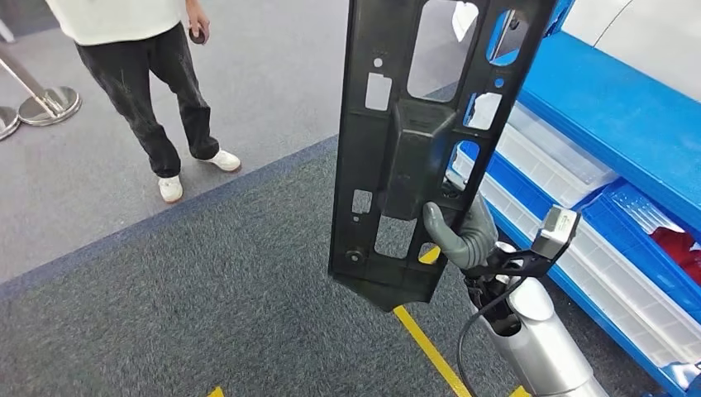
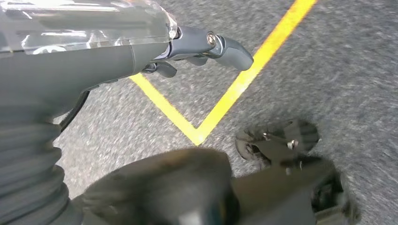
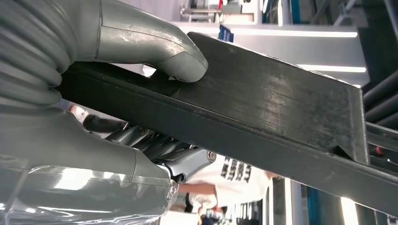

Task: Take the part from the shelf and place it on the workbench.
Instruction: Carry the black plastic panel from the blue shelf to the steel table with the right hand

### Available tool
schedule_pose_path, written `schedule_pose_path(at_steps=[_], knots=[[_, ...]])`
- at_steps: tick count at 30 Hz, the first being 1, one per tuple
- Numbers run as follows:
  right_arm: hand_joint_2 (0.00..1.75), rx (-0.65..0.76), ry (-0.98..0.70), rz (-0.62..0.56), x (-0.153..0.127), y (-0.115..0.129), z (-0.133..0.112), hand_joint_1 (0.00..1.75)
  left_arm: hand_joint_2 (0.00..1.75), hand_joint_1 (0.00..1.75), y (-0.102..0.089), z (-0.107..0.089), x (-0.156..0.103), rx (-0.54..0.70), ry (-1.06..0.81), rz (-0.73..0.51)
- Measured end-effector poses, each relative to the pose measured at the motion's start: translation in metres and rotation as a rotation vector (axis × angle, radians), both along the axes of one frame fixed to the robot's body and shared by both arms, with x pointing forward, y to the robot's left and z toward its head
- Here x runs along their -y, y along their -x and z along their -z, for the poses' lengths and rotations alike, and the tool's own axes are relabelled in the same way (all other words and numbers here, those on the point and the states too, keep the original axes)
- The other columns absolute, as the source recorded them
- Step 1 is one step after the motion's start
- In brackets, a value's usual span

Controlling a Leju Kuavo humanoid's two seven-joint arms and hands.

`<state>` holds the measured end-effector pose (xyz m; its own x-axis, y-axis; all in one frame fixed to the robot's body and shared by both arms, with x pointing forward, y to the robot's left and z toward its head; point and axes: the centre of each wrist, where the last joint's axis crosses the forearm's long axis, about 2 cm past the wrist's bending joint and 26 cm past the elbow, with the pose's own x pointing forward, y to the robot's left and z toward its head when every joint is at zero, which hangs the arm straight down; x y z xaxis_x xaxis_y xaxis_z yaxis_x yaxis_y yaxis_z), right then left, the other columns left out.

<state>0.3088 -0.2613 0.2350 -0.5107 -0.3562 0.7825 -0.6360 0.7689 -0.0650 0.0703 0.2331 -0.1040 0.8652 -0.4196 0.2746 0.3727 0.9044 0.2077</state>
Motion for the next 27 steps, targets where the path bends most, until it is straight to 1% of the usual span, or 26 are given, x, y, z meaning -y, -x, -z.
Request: schedule_pose_path(at_steps=[5,10,23,27], knots=[[1.75,-0.004,0.005,0.003,0.0024,0.0010,0.0017,1.45,1.75,0.00,-0.0055,-0.0008,-0.0015,0.011,-0.002,-0.002],[1.75,-0.001,0.006,0.002,0.0027,0.0009,0.0010,1.45,1.75,0.00,-0.0006,0.0001,-0.0023,0.004,-0.004,-0.003],[1.75,0.011,0.008,0.006,0.0025,0.0026,0.0001,1.45,1.75,0.00,0.0006,0.0003,-0.0017,-0.005,-0.005,0.000],[1.75,0.024,0.004,0.010,0.0035,0.0042,-0.0030,1.45,1.75,0.00,0.0025,0.0002,0.0024,-0.021,0.002,-0.007]])
